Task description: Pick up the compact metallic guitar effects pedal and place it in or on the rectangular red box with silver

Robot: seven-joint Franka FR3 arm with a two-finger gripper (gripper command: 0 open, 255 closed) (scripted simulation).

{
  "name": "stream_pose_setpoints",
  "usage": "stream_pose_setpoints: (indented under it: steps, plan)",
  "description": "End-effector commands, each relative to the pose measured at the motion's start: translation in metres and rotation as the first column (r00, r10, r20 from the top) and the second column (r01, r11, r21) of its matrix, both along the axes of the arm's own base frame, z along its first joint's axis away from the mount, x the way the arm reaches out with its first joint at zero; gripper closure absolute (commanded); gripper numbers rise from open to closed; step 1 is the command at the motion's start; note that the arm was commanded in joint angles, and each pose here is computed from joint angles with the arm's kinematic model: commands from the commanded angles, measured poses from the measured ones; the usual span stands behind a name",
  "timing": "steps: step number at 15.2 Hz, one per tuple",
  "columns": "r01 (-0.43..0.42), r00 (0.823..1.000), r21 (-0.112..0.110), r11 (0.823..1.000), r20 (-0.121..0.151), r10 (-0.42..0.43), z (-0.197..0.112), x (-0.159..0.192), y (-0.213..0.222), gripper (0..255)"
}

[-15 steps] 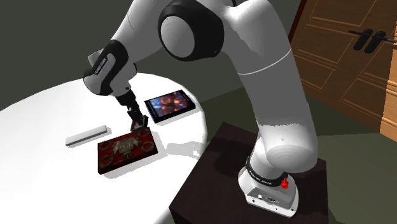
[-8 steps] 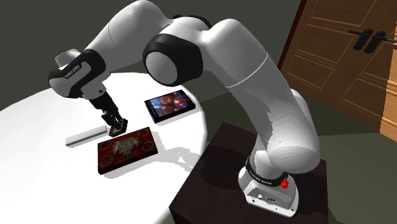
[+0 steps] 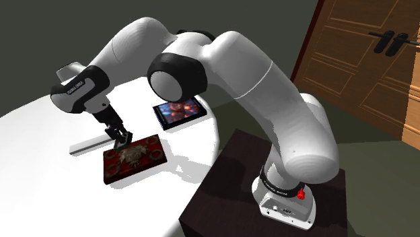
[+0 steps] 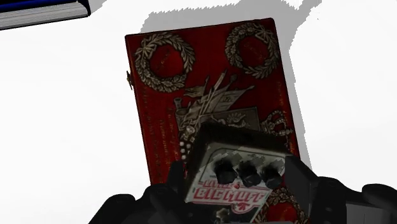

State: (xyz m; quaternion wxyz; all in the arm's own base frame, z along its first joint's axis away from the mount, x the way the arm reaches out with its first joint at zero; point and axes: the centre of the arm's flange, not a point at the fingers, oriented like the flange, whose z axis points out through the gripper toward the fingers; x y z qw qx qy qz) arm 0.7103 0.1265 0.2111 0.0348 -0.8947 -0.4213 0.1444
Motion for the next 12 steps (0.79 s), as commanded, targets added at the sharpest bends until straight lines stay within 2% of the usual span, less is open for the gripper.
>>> stream_pose_setpoints:
  steps: [1, 10, 12]
  plan:
    - [0.0, 1.0, 0.0, 1.0, 0.0, 0.0, -0.011, 0.0, -0.001, 255]
    - [0.0, 1.0, 0.0, 1.0, 0.0, 0.0, -0.059, 0.0, -0.001, 255]
    - [0.0, 1.0, 0.0, 1.0, 0.0, 0.0, -0.062, 0.0, -0.001, 255]
